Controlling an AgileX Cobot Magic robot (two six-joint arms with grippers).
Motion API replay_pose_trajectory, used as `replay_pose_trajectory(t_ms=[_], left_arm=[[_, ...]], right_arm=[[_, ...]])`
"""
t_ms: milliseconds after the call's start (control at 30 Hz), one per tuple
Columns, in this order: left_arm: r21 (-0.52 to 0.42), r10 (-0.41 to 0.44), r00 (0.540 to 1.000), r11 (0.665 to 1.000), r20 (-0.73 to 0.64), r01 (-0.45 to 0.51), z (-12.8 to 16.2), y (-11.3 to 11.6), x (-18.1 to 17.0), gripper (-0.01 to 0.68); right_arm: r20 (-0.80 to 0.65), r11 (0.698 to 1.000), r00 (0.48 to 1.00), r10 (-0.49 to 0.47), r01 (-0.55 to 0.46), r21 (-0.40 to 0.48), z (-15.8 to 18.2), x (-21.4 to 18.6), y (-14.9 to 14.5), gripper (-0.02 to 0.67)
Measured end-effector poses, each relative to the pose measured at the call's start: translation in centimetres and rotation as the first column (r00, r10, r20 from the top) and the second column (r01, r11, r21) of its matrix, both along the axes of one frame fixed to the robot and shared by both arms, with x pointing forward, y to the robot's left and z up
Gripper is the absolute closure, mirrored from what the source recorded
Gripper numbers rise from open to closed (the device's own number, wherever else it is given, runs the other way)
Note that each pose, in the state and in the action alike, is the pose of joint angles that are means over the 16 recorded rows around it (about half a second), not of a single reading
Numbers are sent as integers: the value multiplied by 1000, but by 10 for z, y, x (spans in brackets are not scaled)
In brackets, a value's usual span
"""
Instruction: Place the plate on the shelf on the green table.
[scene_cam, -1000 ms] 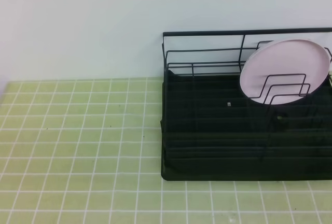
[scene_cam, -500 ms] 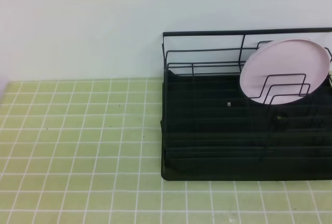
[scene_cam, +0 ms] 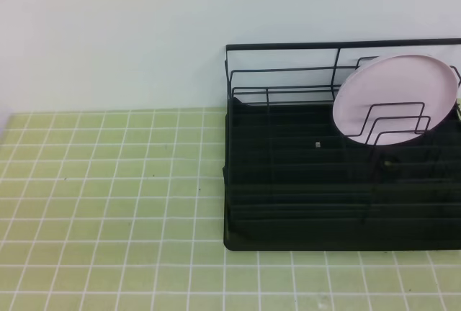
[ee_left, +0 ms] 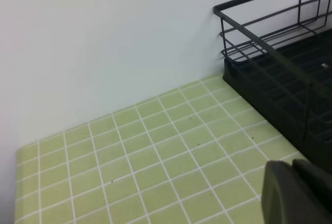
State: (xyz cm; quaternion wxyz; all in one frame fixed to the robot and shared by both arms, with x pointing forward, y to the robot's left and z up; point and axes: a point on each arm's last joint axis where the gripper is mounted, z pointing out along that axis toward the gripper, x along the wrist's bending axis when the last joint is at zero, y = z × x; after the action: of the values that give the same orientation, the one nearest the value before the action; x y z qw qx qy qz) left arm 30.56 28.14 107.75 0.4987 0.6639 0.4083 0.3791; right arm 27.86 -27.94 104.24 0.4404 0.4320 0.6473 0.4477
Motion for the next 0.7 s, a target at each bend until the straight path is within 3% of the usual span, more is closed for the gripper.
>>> replay_pose_trajectory(t_ms=[333, 700], left_arm=[[0, 0, 1000, 1000, 0, 0, 0, 0, 0, 675], [1, 1, 1000, 1000, -1, -1, 0, 0, 0, 675]], right_arm=[[-1, 983, 983, -185, 185, -16, -45, 9, -17, 652], [-20, 975, 975, -222, 222, 9, -84, 12, -19, 652]])
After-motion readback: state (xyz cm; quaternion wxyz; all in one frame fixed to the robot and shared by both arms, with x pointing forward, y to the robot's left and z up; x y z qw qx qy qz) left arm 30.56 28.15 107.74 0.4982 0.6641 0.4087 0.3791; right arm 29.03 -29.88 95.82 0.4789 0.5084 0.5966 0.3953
